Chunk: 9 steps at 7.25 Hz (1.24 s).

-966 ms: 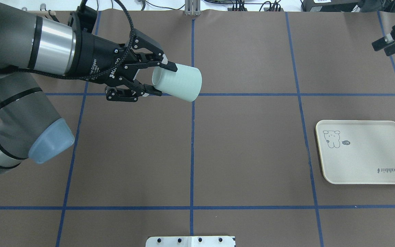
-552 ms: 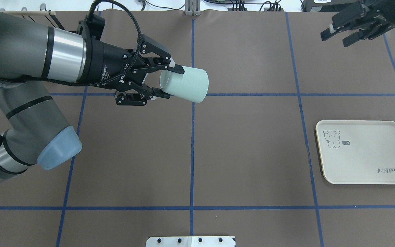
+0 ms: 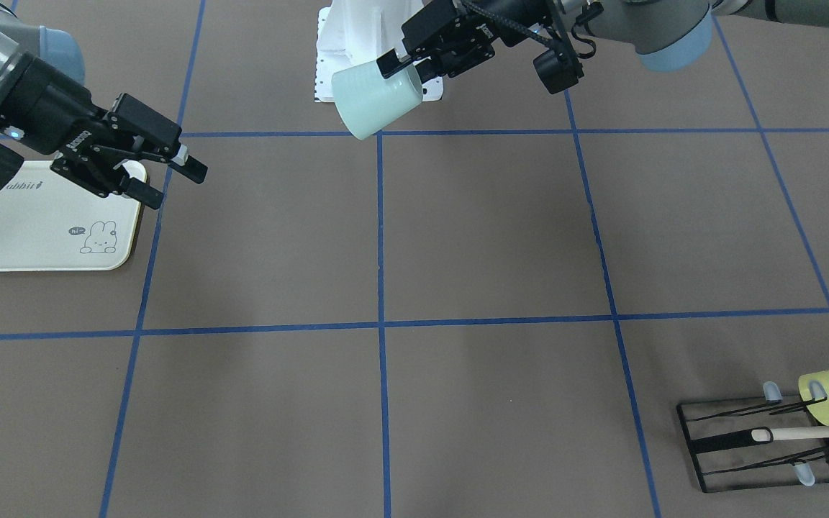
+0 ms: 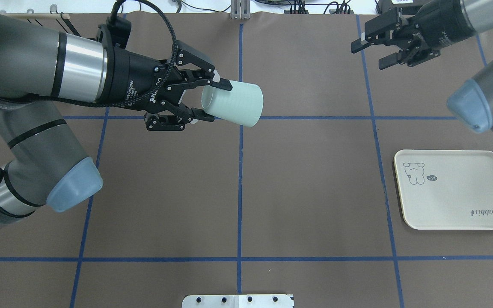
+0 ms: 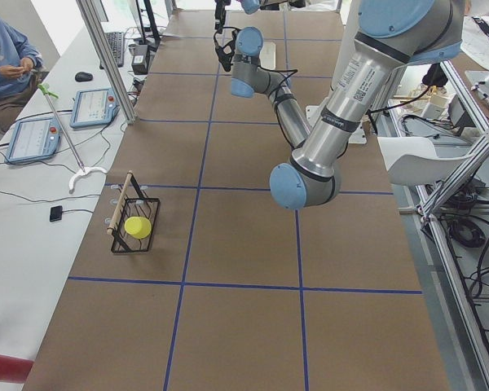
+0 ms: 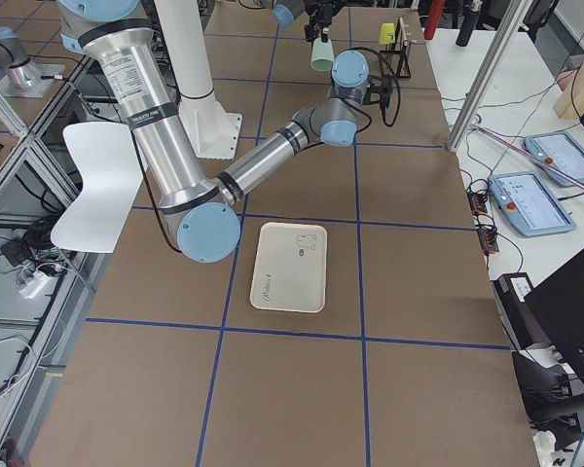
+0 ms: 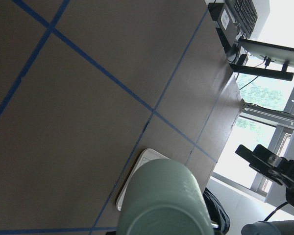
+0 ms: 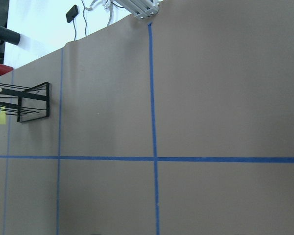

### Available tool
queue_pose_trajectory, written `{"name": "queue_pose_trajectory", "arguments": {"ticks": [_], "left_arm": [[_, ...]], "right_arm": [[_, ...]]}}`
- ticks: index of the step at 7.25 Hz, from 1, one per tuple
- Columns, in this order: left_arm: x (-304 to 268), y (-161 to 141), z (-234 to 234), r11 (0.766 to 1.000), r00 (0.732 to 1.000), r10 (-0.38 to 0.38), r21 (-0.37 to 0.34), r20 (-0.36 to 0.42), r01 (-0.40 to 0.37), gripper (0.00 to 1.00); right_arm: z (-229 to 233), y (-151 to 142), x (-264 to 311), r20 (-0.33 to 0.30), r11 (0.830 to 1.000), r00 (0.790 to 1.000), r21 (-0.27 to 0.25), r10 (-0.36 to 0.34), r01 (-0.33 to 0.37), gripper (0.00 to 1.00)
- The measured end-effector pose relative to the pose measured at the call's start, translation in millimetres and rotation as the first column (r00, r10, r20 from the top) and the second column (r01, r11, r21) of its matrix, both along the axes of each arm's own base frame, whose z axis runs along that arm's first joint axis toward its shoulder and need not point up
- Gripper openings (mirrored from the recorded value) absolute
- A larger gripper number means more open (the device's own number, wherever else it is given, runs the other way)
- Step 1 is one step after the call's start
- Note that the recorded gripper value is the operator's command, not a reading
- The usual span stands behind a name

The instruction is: Left arm grabs green cup and hands to right arm on tray

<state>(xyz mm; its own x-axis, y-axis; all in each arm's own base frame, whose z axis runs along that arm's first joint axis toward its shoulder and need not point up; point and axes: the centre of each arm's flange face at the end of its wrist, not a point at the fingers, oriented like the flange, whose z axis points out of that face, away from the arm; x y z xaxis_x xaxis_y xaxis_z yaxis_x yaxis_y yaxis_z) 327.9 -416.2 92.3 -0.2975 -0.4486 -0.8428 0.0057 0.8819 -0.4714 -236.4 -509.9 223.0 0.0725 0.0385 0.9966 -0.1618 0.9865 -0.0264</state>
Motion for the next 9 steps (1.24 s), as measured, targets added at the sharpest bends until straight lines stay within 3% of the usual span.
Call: {"name": "queue_pose_trajectory", "arguments": {"ticks": [2, 4, 5, 7, 8, 9], "left_arm": [[-15.8, 12.3, -3.3, 0.998, 0.984, 0.031, -0.042, -0.174, -0.039, 0.00], [-27.0, 23.2, -4.2, 0.994, 0.940, 0.032, -0.083, -0.339, -0.064, 0.00], [-29.4, 27.8, -5.3, 0.992, 0.918, 0.027, -0.100, -0.395, -0.072, 0.00], [-33.3, 30.4, -8.3, 0.991, 0.893, 0.002, -0.121, -0.451, -0.063, 0.00], [-32.2, 31.3, -9.0, 0.990, 0.885, -0.009, -0.129, -0.465, -0.057, 0.00], [-30.0, 32.7, -9.3, 0.989, 0.882, -0.012, -0.133, -0.471, -0.058, 0.00]], "right_arm": [[-15.5, 26.7, -12.5, 0.129, 0.999, 0.991, -0.025, -0.041, 0.044, 0.93], [-27.7, 54.0, -12.1, 0.295, 0.996, 0.953, -0.047, -0.062, 0.079, 0.94], [-32.7, 67.8, -13.9, 0.396, 0.994, 0.916, -0.064, -0.059, 0.092, 0.94], [-35.7, 94.1, -23.0, 0.575, 0.987, 0.816, -0.086, -0.060, 0.133, 0.93], [-35.3, 106.6, -33.2, 0.636, 0.985, 0.769, -0.085, -0.063, 0.151, 0.93], [-34.9, 116.1, -41.5, 0.674, 0.983, 0.736, -0.082, -0.067, 0.165, 0.92]]}}
